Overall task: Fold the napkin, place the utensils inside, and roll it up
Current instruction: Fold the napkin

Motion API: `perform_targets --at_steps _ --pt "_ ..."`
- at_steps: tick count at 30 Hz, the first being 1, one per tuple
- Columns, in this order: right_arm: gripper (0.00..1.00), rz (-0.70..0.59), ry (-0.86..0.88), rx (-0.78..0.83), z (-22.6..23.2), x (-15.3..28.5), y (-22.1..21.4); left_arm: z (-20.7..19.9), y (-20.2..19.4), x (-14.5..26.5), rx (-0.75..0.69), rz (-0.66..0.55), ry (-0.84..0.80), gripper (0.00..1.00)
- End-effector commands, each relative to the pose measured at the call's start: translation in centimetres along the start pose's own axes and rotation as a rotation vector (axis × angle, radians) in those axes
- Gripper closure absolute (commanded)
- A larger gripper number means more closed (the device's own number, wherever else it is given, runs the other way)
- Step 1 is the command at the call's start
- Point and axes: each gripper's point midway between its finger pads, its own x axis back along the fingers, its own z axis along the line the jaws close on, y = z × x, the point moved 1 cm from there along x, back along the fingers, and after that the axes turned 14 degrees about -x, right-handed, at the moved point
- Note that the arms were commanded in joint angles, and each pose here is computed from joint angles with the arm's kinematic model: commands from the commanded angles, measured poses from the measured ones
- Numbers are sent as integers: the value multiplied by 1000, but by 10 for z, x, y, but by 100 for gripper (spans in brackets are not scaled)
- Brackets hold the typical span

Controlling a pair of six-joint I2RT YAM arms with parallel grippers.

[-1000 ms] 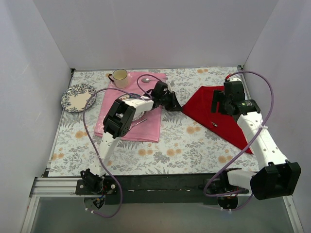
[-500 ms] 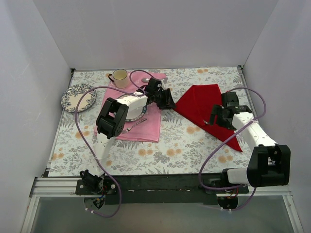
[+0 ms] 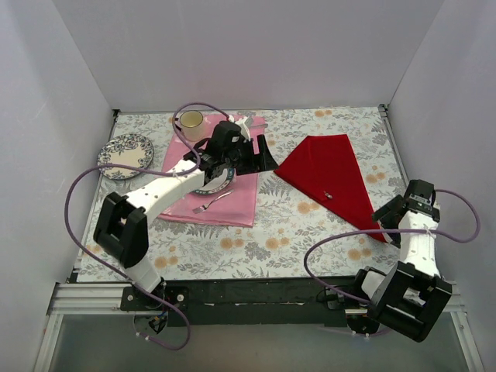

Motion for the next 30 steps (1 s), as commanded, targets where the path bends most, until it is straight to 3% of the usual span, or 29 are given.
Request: perform_targets --at_steps 1,4,9,15,25,29,30 --pt "22 65 -103 -157 -31 -10 -17 11 -16 24 -39 -3 85 26" --pt "35 43 -89 -212 -35 -17 -15 10 -26 27 -86 17 113 26" --pt "35 -10 -65 -221 -32 -23 -4 -17 -38 21 -120 37 30 26" --pt "33 20 16 -264 -17 -29 -7 -12 -41 19 -113 35 53 26" --pt "33 29 -17 -288 -23 -49 -13 -5 -45 11 -114 62 84 27" --pt "35 7 -37 -313 -28 -49 -12 -3 -44 9 -110 69 90 26" --pt "42 2 -46 -317 -31 -50 -13 -3 -45 8 -108 75 86 27"
